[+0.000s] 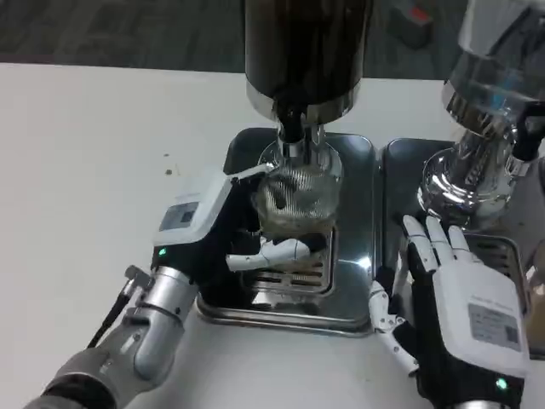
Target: Grasp the cup under the faucet to collect the drink, then remove the cup.
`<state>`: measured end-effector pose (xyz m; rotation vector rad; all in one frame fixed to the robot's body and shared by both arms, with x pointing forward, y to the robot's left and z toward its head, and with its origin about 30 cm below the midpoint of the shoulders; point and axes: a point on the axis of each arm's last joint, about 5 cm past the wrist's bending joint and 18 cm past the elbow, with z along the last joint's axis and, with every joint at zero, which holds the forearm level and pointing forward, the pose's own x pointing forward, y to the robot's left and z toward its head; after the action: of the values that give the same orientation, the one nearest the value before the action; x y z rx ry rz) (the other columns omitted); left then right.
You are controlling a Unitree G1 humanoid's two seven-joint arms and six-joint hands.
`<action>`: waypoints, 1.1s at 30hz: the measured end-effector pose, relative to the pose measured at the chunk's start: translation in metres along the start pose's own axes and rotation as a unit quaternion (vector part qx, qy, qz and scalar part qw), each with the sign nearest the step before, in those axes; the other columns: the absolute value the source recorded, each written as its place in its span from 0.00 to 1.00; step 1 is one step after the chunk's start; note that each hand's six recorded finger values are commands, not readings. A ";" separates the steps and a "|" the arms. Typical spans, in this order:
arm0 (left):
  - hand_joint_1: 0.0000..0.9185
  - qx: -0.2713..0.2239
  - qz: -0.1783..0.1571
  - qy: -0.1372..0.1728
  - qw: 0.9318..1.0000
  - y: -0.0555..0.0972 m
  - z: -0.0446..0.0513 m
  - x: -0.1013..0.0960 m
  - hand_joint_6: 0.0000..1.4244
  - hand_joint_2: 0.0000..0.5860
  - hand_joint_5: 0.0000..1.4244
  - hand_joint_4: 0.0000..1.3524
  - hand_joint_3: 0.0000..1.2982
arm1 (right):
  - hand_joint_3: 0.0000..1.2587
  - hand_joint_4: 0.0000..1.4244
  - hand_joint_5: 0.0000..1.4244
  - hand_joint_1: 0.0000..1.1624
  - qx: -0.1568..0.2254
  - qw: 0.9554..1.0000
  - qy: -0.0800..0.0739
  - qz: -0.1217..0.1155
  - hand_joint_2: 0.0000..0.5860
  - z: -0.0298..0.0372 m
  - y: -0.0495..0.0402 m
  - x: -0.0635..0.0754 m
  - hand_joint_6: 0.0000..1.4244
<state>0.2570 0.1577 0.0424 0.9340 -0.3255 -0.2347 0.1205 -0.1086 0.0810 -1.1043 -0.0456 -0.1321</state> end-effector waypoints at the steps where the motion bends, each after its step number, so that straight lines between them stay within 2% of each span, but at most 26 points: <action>1: 0.19 0.003 -0.002 0.002 1.000 0.000 -0.0011 -0.001 0.57 0.10 0.52 0.32 0.25 | 0.10 0.05 0.04 0.12 0.000 1.000 -0.001 0.000 0.95 0.0002 -0.0001 0.000 0.13; 3: 0.11 0.005 -0.003 0.003 1.000 0.001 -0.0017 -0.001 0.54 0.06 0.50 0.29 0.20 | 0.10 0.05 0.04 0.12 0.001 1.000 -0.002 0.001 0.95 0.0006 -0.0004 0.001 0.13; 8: 0.00 0.011 -0.001 0.003 1.000 0.006 -0.0066 -0.003 0.50 0.00 0.47 0.25 0.17 | 0.10 0.05 0.04 0.12 0.002 1.000 -0.002 0.001 0.95 0.0006 -0.0005 0.002 0.13; 16: 0.00 -0.018 0.025 -0.004 1.000 0.013 -0.0113 -0.012 0.44 0.00 0.43 0.24 0.16 | 0.10 0.04 0.04 0.12 0.003 1.000 -0.004 -0.001 0.95 -0.0002 -0.0012 0.005 0.13; 23: 0.00 -0.043 0.063 -0.010 0.997 0.024 -0.0169 -0.020 0.21 0.00 0.29 0.11 0.10 | 0.10 0.04 0.03 0.12 0.003 1.000 -0.005 0.004 0.95 -0.0018 0.0004 0.008 0.12; 29: 0.00 -0.073 0.099 -0.021 0.992 0.044 -0.0253 -0.032 0.10 0.02 0.18 0.04 0.04 | 0.10 0.03 0.03 0.12 0.007 1.000 -0.007 0.005 0.95 -0.0018 0.0007 0.012 0.11; 33: 0.00 -0.099 0.106 -0.035 0.989 0.055 -0.0269 -0.039 0.08 0.06 0.12 0.00 0.00 | 0.09 0.03 0.03 0.12 0.008 1.000 -0.011 0.005 0.95 -0.0012 0.0013 0.013 0.11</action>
<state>0.2342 0.2224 0.0658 0.6894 -0.4552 -0.1035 0.1340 -0.1103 0.0807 -1.0896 -0.0610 -0.1106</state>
